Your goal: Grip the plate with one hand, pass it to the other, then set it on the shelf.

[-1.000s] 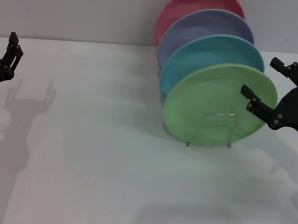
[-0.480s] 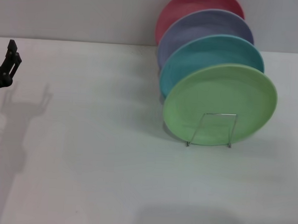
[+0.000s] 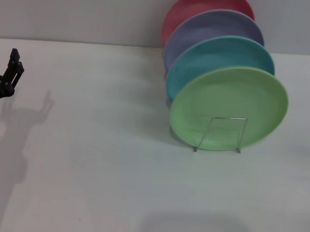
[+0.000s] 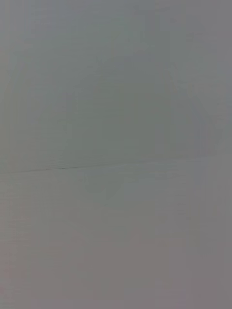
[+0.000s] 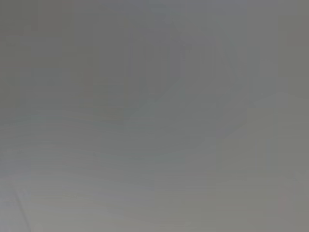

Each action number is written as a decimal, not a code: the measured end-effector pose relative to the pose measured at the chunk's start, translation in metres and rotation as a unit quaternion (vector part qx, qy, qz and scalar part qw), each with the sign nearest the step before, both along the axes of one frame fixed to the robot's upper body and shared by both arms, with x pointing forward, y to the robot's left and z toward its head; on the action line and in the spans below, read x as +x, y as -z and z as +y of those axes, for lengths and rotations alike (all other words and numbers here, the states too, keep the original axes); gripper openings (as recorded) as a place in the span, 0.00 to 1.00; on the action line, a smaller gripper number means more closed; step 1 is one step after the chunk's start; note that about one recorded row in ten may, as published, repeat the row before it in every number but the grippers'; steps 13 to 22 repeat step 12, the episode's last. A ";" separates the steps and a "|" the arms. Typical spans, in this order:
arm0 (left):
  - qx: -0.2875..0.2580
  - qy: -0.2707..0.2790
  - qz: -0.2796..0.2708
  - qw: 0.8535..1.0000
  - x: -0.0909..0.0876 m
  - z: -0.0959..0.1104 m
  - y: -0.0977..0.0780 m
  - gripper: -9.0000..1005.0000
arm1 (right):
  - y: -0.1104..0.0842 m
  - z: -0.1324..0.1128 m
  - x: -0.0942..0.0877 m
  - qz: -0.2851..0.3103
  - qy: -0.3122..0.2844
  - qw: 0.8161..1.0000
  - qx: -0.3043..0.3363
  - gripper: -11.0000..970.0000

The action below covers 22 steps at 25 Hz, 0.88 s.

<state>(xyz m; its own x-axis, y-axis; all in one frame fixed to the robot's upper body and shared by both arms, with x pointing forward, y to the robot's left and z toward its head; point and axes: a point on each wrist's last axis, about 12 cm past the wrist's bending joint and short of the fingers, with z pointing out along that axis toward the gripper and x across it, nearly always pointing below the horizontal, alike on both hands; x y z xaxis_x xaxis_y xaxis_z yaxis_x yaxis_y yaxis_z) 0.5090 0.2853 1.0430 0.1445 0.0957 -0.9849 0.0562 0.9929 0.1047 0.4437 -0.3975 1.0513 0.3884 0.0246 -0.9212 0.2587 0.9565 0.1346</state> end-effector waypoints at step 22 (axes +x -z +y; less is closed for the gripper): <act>0.010 0.002 0.012 1.000 0.005 0.000 0.005 0.81 | 0.011 -0.004 -0.003 0.036 0.016 0.999 0.018 0.84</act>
